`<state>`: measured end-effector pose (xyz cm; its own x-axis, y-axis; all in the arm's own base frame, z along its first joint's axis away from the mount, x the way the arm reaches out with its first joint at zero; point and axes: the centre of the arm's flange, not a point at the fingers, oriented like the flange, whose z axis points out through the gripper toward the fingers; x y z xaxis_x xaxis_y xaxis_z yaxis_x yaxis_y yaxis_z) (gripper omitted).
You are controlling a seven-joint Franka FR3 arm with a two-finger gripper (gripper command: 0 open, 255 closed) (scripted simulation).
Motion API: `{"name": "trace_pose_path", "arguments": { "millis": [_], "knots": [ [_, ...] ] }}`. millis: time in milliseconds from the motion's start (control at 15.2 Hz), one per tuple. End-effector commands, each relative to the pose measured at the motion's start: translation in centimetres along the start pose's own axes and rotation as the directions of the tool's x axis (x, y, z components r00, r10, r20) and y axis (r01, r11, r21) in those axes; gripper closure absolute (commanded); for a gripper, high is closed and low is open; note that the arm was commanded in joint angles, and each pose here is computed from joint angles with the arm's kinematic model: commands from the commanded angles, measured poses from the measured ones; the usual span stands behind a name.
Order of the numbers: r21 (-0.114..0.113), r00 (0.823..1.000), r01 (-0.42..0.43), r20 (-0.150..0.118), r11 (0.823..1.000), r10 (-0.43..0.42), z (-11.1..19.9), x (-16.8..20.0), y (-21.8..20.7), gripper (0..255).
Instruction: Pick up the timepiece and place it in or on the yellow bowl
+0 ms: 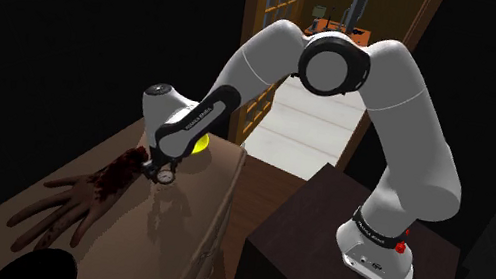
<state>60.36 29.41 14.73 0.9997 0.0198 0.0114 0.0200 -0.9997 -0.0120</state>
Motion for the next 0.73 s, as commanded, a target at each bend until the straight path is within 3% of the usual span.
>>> {"name": "trace_pose_path", "arguments": {
  "millis": [0,660],
  "knots": [
    [0.000,1.000,0.000,0.000,1.000,0.000,-1.1,0.0,0.2,255],
    [0.000,1.000,0.000,0.000,1.000,0.000,-6.4,0.1,0.1,255]
  ]
}}
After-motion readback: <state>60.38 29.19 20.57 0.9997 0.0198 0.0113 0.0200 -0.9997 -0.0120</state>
